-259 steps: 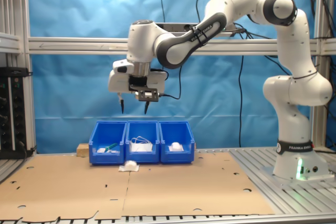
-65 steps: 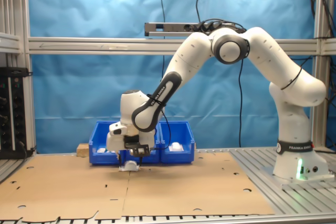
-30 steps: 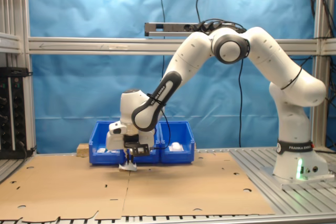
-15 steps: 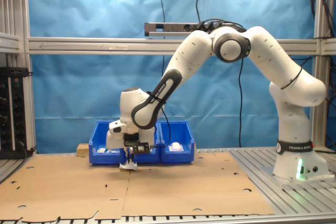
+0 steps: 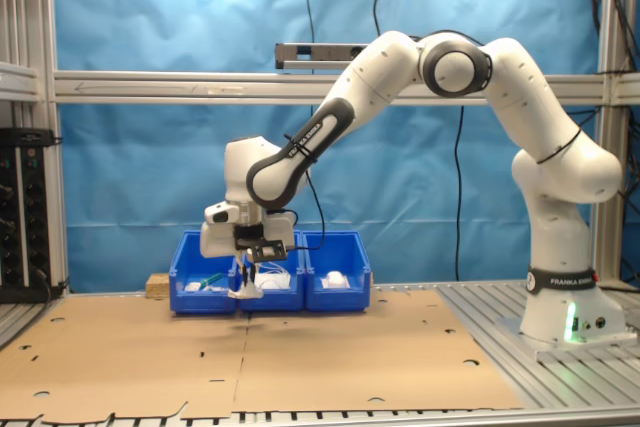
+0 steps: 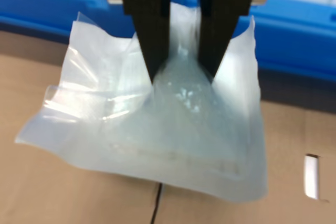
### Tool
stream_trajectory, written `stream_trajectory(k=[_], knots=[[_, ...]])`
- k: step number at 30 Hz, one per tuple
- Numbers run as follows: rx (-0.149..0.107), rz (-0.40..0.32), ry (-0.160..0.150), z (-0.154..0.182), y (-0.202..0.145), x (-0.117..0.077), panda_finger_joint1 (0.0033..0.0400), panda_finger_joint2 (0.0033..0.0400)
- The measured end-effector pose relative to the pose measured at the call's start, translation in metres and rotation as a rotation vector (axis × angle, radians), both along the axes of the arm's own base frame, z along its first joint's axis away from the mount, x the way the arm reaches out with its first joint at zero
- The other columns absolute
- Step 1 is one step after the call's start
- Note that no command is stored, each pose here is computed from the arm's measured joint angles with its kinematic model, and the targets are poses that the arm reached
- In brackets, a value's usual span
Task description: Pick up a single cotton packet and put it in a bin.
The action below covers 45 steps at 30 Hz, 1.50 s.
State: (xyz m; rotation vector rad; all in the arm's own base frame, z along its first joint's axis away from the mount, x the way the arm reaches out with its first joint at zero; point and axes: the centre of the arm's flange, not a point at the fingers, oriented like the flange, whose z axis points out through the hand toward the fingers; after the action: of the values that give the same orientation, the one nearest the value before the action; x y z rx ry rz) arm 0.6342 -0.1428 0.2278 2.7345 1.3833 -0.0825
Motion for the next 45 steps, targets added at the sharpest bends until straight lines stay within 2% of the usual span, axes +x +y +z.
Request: stream_trajectory(k=[9, 18, 23, 24, 30, 45], knots=[[0.064, 0.043, -0.03, 0.073, 0.037, -0.002, 0.0035, 0.0035], [0.09, 0.106, -0.027, 0.123, 0.059, -0.034, 0.0035, 0.0035], [0.083, 0.134, -0.007, 0.137, 0.057, -0.06, 0.0036, 0.0036], [0.076, 0.141, 0.003, 0.141, 0.053, -0.071, 0.0036, 0.0036], [0.058, 0.135, 0.027, 0.149, 0.03, -0.102, 0.0036, 0.0036], [0.031, -0.01, 0.046, 0.155, -0.066, -0.152, 0.0036, 0.0036]])
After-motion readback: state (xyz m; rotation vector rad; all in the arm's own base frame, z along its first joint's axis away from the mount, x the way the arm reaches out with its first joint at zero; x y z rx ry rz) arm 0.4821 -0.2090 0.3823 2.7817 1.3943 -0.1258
